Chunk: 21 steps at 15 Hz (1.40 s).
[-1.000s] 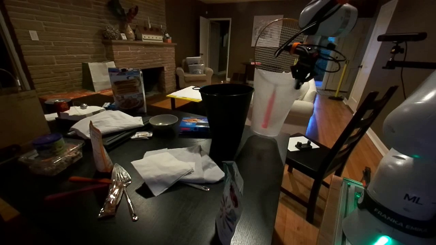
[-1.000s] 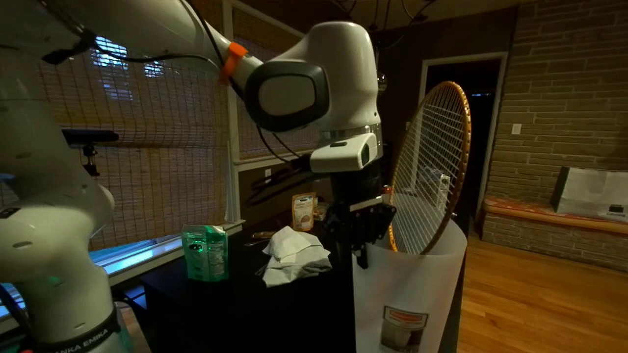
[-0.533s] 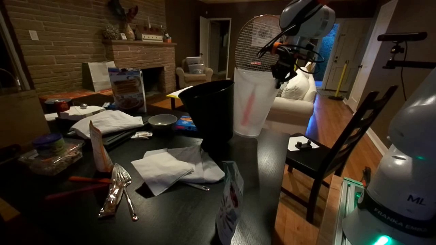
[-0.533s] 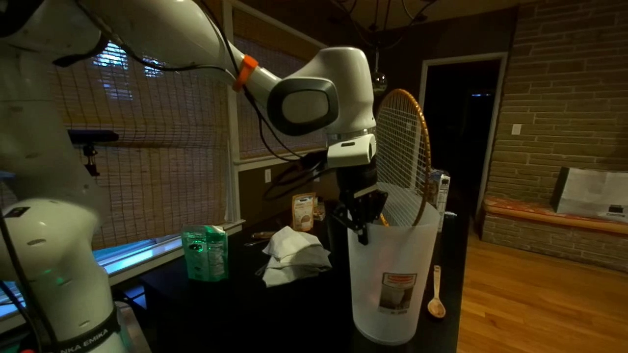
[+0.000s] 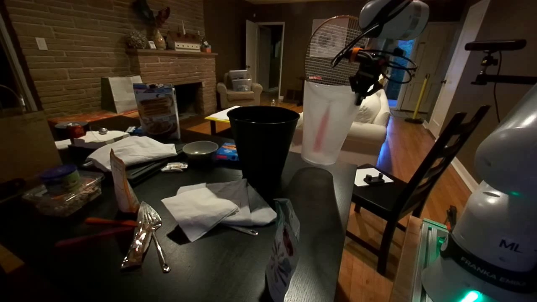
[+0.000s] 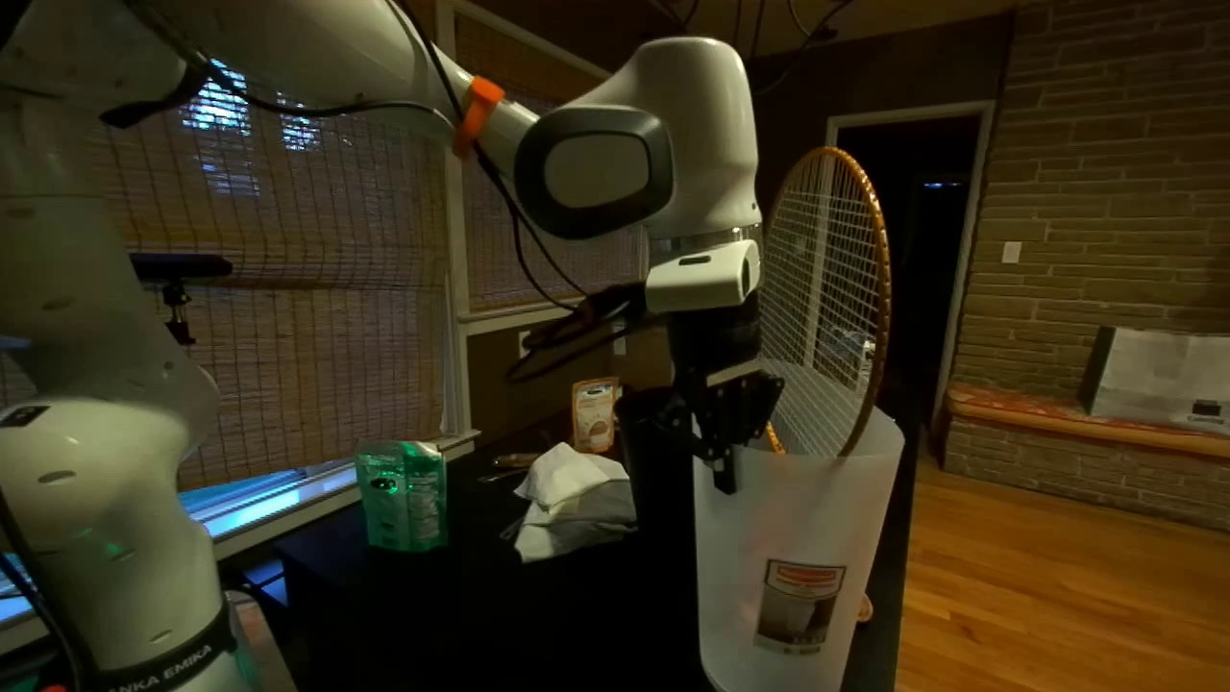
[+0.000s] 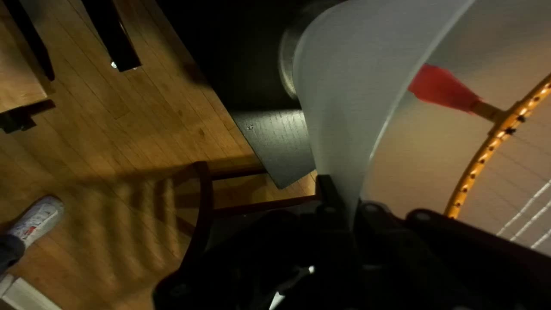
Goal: Pick up the clear bin from the black bin and put it on the table
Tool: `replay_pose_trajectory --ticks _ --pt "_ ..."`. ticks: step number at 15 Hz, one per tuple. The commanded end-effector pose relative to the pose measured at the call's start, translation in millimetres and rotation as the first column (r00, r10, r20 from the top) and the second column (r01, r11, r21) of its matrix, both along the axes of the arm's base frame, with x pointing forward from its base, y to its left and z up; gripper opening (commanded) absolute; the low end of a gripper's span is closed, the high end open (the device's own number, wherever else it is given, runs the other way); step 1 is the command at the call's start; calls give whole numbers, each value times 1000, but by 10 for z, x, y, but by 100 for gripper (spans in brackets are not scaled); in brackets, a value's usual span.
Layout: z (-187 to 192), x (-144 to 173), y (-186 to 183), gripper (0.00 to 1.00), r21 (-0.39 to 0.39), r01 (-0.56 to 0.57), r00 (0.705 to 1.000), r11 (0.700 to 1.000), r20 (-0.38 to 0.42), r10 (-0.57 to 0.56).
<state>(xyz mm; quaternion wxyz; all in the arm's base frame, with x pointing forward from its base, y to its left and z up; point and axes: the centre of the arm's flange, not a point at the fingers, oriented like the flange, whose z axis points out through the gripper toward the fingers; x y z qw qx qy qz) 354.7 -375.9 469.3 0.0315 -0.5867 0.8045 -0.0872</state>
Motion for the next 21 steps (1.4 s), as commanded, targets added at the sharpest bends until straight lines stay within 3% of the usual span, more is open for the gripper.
replay_pose_trajectory --ticks 1,4,8,15,16,17,21 --pt "211 -147 -6 1 -28 -2 1000 1000 -18 1" --pt "153 -171 1 1 -69 -4 999 998 -49 1" --pt "34 -133 -9 1 -110 -15 1000 994 -26 12" --pt "-238 -130 -30 3 -44 9 1000 999 -26 -10" --pt "-266 -156 -42 29 -27 15 1000 1000 -22 -15" --pt "-261 -159 -61 30 -19 22 1000 1000 -20 -22" --pt "155 -241 -34 57 -26 8 999 1000 42 -7"
